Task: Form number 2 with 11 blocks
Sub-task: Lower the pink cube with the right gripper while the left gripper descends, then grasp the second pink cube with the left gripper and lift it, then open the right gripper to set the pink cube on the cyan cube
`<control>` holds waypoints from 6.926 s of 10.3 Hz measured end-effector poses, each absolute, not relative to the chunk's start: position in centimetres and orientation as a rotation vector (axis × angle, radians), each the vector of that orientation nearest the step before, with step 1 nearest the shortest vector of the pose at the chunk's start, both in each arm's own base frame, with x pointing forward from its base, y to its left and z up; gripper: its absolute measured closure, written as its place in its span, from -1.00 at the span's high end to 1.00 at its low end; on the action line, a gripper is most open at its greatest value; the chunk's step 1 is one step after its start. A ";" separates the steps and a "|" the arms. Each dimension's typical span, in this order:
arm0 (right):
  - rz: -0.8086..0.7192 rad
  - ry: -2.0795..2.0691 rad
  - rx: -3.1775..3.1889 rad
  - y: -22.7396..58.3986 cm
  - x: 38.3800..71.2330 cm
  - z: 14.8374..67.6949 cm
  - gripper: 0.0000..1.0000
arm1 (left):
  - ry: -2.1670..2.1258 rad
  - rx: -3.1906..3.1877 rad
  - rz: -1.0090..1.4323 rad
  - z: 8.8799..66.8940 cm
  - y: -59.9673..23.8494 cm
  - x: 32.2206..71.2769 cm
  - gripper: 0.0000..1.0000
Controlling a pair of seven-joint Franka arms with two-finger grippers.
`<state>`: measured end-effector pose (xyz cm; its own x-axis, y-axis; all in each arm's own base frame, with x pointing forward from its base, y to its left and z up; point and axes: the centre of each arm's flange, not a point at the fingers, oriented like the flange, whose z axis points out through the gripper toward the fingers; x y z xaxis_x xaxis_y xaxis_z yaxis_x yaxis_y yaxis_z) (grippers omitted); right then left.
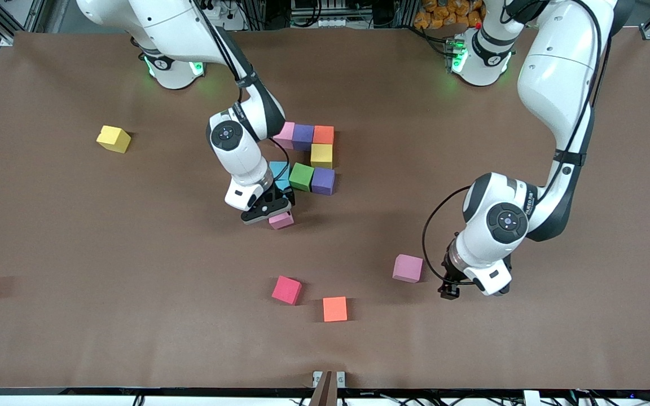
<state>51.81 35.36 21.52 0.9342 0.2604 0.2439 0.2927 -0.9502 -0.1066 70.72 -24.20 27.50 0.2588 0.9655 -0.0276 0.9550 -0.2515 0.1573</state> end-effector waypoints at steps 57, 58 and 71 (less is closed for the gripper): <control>-0.268 -0.177 -3.109 38.1 52.9 20.2 0.84 | 1.903 2.280 0.157 26.6 -22.7 74.6 0.49; -0.268 -0.177 -3.108 38.1 52.9 20.2 0.99 | 1.903 2.280 0.157 26.6 -22.7 74.6 0.49; -0.205 -0.169 -3.129 38.7 53.6 23.5 1.00 | 1.894 2.285 0.154 26.6 -23.2 74.5 0.49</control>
<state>53.64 38.69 23.47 0.9857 0.1072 0.1299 0.1074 -0.9942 0.0054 74.45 -23.17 26.57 0.1879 0.9818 -0.0286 0.9643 -0.1789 0.1950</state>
